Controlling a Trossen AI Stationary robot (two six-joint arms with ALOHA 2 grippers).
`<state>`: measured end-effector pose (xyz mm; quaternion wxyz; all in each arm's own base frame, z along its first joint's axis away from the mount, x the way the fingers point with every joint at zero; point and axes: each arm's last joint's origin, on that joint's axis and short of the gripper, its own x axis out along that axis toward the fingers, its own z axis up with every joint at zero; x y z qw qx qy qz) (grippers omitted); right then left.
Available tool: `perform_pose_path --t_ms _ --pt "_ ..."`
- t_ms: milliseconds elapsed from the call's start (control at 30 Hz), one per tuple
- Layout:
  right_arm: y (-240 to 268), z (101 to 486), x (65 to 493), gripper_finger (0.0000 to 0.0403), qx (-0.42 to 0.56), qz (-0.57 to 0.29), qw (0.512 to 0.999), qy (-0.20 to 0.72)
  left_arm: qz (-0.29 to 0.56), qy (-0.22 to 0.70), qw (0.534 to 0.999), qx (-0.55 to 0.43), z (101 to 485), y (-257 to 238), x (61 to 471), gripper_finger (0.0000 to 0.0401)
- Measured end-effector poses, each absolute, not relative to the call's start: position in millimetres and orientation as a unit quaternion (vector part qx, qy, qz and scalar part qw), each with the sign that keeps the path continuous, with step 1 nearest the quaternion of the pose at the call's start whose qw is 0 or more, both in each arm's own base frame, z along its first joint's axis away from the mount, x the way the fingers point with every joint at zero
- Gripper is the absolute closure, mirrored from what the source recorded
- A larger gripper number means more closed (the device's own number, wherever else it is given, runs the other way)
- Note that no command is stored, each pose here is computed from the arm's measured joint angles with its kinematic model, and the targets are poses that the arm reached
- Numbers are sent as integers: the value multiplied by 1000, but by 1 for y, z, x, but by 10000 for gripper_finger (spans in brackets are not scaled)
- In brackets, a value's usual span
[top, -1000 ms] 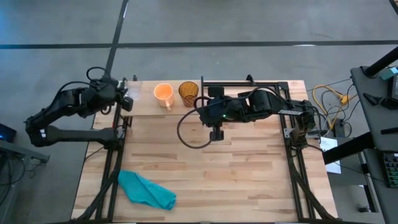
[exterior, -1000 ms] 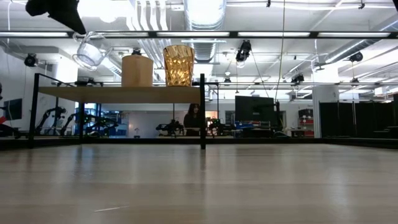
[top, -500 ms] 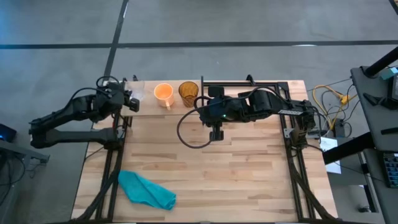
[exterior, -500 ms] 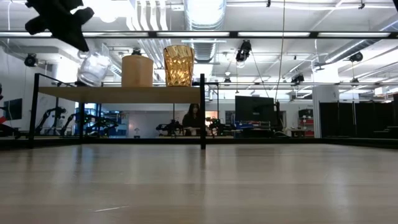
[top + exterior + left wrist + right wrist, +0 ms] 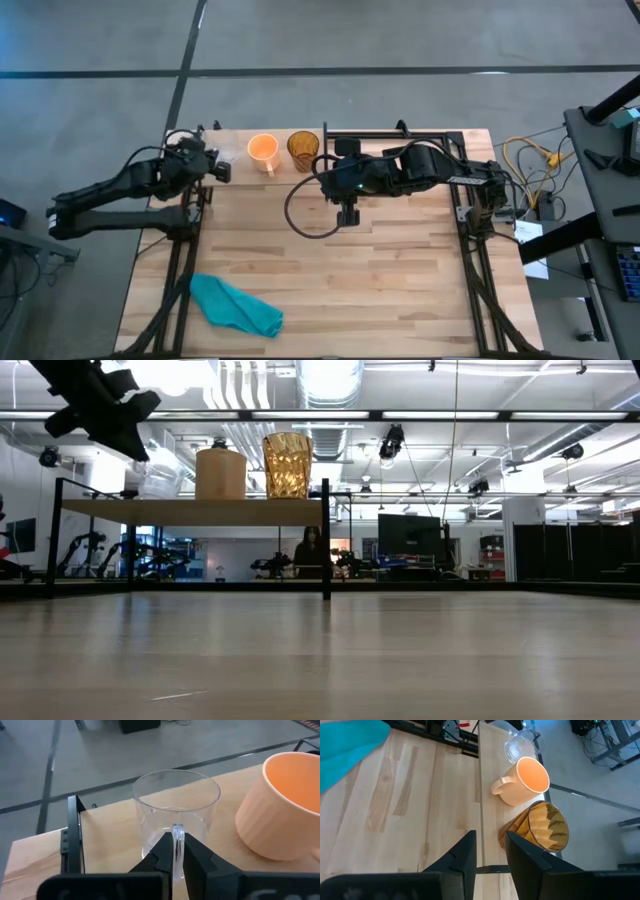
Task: Stack small to large cups/mugs on shelf
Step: Put the transparent mug on the shelf
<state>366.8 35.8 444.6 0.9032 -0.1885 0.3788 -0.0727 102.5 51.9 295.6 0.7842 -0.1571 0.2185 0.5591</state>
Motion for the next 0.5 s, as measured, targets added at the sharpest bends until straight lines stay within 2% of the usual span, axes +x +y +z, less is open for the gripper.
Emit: perform_pose_path --t_ms 500 --pt "36 444 367 307 -193 -71 902 380 521 248 797 -180 287 50 105 390"
